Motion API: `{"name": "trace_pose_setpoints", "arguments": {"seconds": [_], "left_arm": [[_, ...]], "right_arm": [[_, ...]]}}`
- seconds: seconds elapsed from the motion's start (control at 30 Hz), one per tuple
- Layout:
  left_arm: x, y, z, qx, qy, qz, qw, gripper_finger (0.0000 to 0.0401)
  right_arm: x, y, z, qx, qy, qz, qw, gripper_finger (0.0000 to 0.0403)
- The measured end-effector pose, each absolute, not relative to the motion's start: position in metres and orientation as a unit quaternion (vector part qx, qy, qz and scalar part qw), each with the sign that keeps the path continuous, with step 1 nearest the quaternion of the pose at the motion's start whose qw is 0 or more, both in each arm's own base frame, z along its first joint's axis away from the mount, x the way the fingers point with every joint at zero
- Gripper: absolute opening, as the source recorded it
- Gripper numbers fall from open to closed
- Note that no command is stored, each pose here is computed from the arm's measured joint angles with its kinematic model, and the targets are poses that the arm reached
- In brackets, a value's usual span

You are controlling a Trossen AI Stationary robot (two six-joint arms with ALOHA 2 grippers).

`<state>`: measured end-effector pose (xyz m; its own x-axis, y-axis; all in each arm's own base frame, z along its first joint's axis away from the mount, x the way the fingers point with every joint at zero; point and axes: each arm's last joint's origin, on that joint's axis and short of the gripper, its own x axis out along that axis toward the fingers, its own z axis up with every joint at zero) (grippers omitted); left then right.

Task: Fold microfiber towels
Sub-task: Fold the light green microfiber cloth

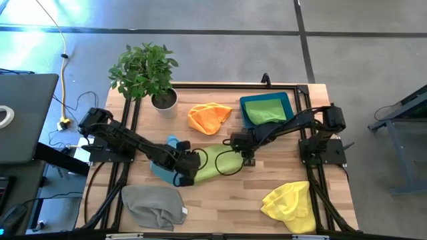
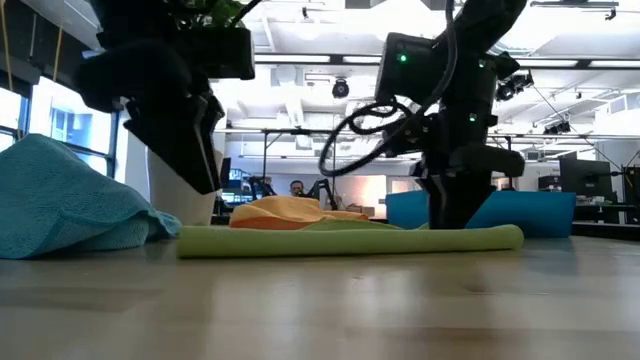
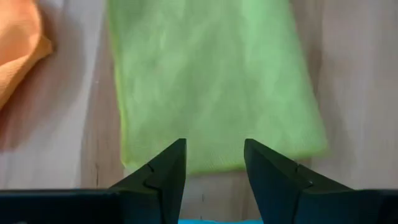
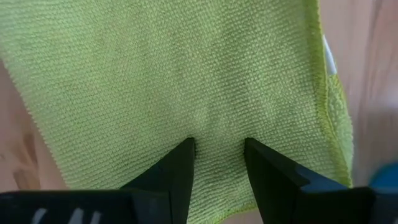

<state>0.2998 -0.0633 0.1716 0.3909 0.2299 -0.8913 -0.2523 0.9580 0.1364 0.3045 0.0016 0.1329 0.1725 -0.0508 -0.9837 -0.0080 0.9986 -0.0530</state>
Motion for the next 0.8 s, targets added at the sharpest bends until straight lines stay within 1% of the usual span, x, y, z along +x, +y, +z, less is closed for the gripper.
{"name": "trace_pose_setpoints", "arguments": {"seconds": [0.13, 0.23, 0.3, 0.4, 0.47, 0.63, 0.8], "left_arm": [[0.300, -0.059, 0.171, -0.010, 0.534, 0.146, 0.833, 0.0150], [0.302, -0.058, 0.172, -0.012, 0.529, 0.151, 0.835, 0.0149], [0.302, -0.058, 0.172, -0.011, 0.528, 0.152, 0.836, 0.0149], [0.303, -0.059, 0.172, -0.017, 0.521, 0.153, 0.839, 0.0149], [0.303, -0.060, 0.173, -0.018, 0.518, 0.154, 0.841, 0.0149], [0.303, -0.060, 0.173, 0.005, 0.521, 0.143, 0.842, 0.0149], [0.305, -0.053, 0.173, 0.041, 0.524, 0.134, 0.840, 0.0149]], "right_arm": [[0.292, 0.002, 0.144, -0.017, 0.657, -0.025, 0.754, 0.0137], [0.289, 0.005, 0.165, 0.000, 0.630, -0.037, 0.776, 0.0137], [0.284, 0.006, 0.172, 0.035, 0.623, -0.062, 0.779, 0.0137], [0.277, 0.010, 0.173, 0.111, 0.609, -0.119, 0.776, 0.0137], [0.270, 0.014, 0.167, 0.154, 0.607, -0.154, 0.764, 0.0137], [0.248, 0.024, 0.139, 0.238, 0.616, -0.229, 0.715, 0.0138], [0.240, 0.028, 0.129, 0.286, 0.575, -0.258, 0.722, 0.0138]]}}
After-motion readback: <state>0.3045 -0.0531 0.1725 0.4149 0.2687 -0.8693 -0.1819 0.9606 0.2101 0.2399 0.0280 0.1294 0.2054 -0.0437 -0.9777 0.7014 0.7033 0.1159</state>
